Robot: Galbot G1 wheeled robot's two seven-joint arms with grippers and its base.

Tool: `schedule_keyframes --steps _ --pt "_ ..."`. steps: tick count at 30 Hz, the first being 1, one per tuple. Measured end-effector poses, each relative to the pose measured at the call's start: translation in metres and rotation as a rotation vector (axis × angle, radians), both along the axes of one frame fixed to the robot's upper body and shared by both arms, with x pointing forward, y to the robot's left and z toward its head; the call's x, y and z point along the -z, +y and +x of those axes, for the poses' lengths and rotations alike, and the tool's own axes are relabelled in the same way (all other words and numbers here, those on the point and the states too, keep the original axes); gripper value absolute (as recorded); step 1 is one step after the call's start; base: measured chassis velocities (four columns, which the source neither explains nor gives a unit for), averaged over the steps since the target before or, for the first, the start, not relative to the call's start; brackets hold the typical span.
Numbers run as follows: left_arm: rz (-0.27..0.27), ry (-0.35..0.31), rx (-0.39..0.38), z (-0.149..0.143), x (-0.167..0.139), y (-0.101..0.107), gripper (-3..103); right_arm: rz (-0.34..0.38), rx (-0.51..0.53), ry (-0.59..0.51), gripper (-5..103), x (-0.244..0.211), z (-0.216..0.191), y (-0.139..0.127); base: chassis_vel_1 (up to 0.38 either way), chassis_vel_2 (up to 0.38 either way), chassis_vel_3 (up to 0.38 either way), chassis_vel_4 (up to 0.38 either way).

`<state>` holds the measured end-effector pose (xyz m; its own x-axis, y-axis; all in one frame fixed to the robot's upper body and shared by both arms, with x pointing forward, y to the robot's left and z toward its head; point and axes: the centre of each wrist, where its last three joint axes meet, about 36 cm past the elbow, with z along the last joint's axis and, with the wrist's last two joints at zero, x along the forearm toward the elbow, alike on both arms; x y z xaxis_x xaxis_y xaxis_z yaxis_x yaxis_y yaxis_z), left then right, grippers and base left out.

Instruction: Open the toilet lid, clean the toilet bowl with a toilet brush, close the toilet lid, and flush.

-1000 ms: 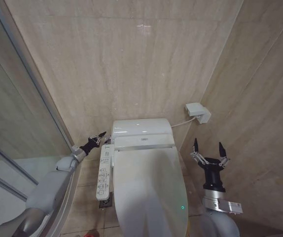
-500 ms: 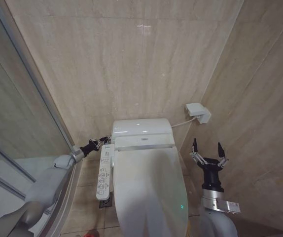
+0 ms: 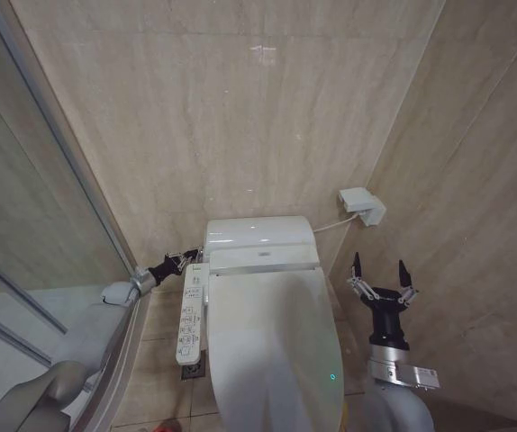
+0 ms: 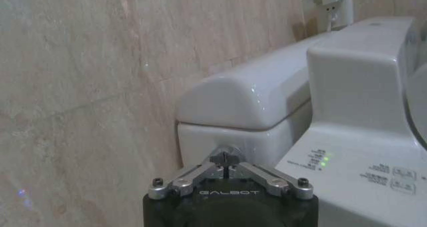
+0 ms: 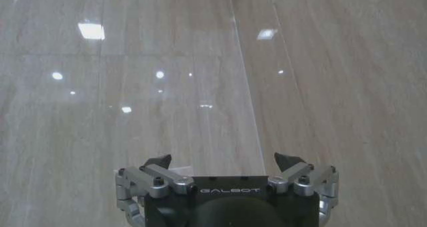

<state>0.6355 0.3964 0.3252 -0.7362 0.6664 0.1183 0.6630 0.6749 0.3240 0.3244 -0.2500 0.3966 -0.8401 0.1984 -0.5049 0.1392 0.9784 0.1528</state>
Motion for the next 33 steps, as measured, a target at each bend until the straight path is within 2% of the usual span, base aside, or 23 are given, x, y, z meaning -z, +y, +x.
schedule_keyframes --steps 4,7,20,24,33 --pt "0.018 0.018 0.001 -0.009 0.008 0.007 0 0.001 0.0 0.0 100 0.0 0.0 0.001 0.0 0.0 0.0 0.0" --pt "0.041 0.055 -0.006 -0.02 0.019 0.014 0 0.003 -0.002 0.0 100 0.0 0.0 0.002 0.0 0.0 0.0 0.0" --pt "0.033 0.048 -0.026 -0.024 0.019 0.02 0 0.003 -0.004 0.001 100 0.001 0.0 0.004 0.0 0.0 0.0 0.0" --pt "0.025 0.035 -0.029 -0.023 0.018 0.015 0 0.001 -0.004 0.001 100 0.001 -0.001 0.004 0.0 0.0 0.0 0.0" --pt "0.004 -0.046 -0.088 -0.024 0.0 0.011 0 -0.001 -0.005 0.001 100 0.002 -0.001 0.003 0.0 0.0 0.0 0.0"
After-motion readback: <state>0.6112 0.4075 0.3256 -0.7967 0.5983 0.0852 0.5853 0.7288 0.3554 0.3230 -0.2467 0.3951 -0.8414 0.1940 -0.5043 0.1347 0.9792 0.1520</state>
